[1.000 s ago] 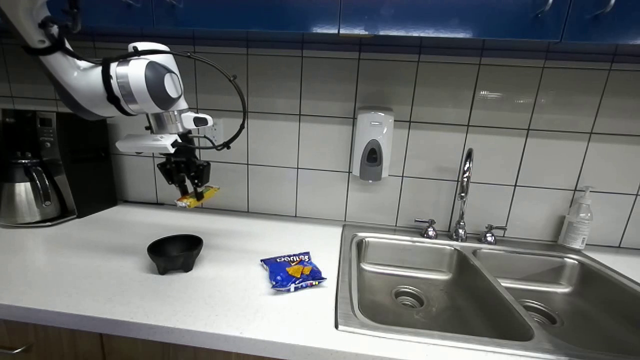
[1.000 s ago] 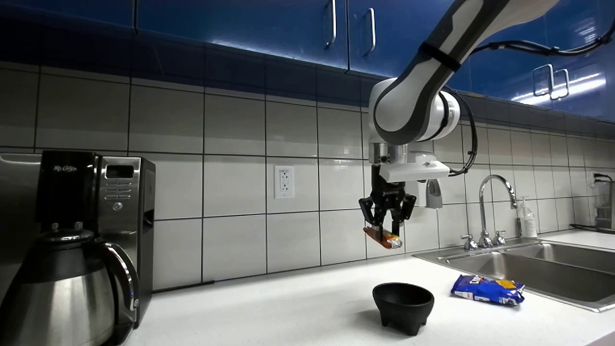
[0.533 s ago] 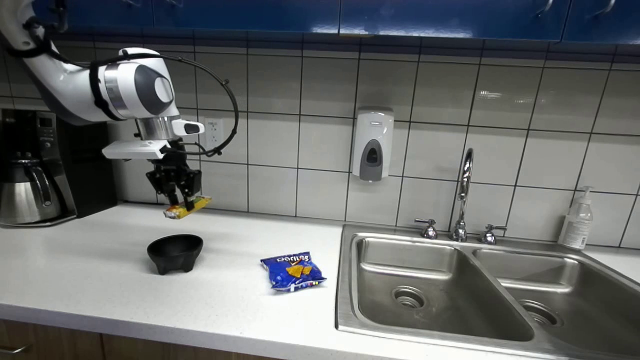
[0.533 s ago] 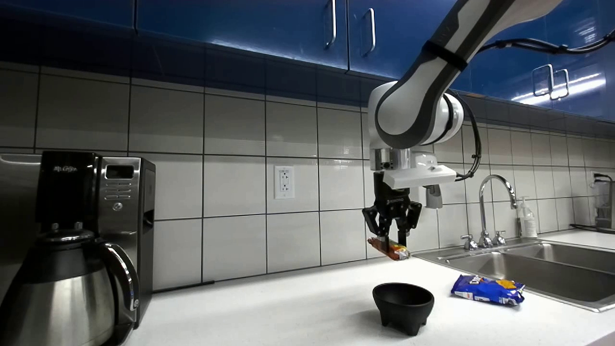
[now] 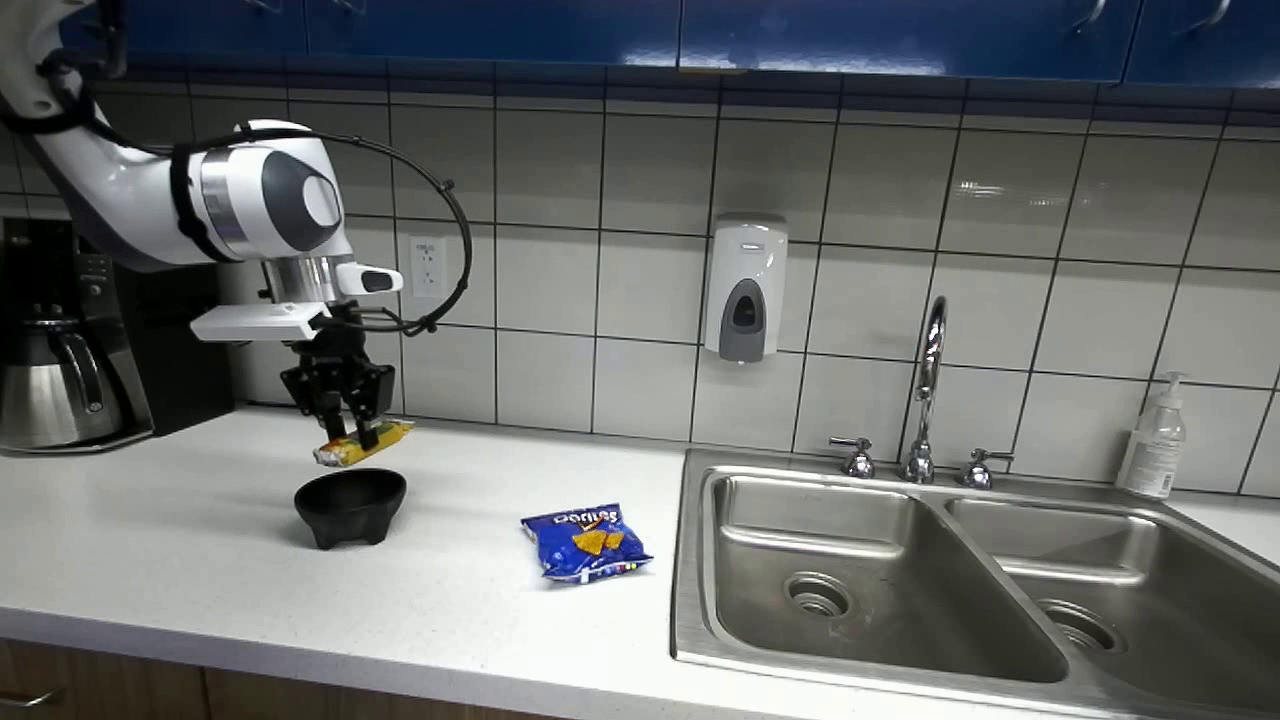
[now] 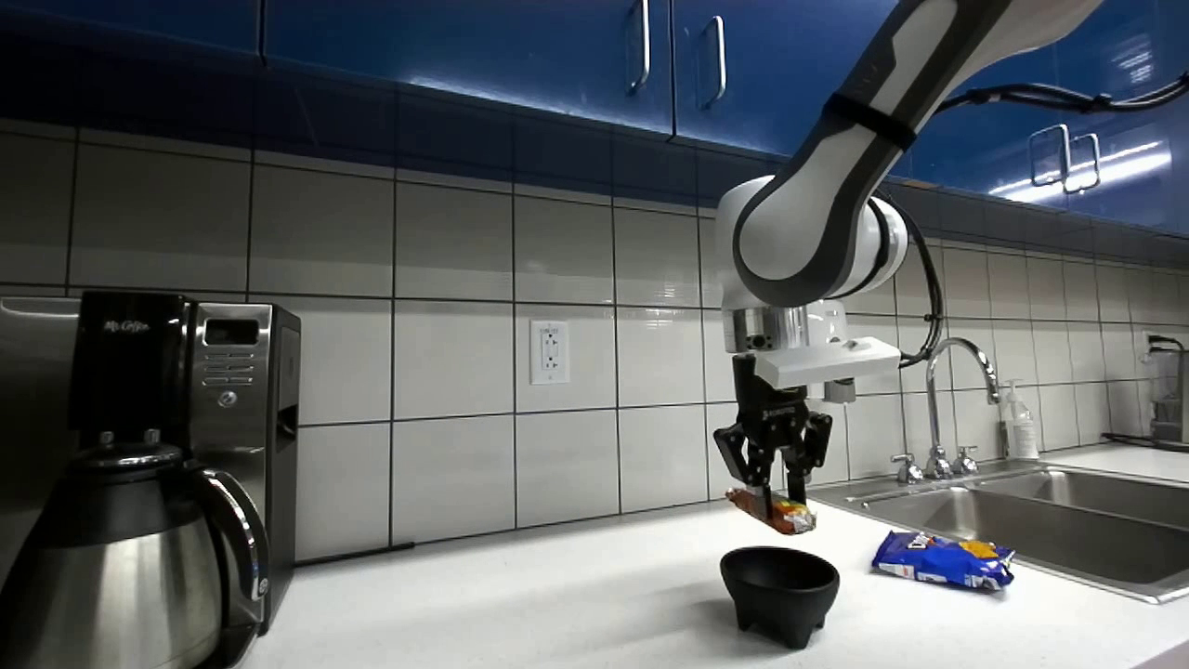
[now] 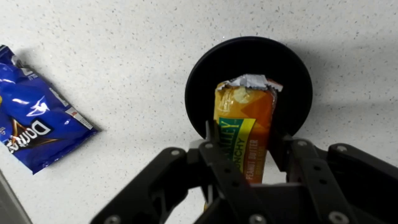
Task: Put the yellow packet in the black bowl.
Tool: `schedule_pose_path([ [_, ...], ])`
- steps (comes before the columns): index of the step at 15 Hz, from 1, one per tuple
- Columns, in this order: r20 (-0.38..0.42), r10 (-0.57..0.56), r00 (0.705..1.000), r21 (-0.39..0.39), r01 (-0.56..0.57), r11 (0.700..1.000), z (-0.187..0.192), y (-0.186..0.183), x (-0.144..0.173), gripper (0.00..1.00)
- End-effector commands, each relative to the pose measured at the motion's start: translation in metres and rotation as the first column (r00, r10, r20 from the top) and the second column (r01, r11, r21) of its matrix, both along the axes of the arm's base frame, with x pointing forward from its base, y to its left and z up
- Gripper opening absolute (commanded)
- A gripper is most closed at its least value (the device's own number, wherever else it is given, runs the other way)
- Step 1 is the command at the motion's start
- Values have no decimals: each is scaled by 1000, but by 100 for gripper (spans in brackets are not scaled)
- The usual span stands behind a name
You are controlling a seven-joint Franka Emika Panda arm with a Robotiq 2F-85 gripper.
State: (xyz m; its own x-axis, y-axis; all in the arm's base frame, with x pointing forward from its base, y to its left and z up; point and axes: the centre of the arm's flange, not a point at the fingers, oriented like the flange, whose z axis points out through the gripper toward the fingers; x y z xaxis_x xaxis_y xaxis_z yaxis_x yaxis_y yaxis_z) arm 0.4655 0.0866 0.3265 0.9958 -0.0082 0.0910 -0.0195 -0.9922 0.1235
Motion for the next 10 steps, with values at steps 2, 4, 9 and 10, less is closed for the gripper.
schedule_pose_path([
  [2,-40,-4,999,-23,3,1000,-10,4,-6,17],
  [4,-52,-1,999,-24,0,1000,-16,5,-7,17],
  [9,-75,7,997,-26,-9,1000,-30,6,-6,17],
  [10,-70,-3,998,-28,1,1000,-31,7,-4,19],
])
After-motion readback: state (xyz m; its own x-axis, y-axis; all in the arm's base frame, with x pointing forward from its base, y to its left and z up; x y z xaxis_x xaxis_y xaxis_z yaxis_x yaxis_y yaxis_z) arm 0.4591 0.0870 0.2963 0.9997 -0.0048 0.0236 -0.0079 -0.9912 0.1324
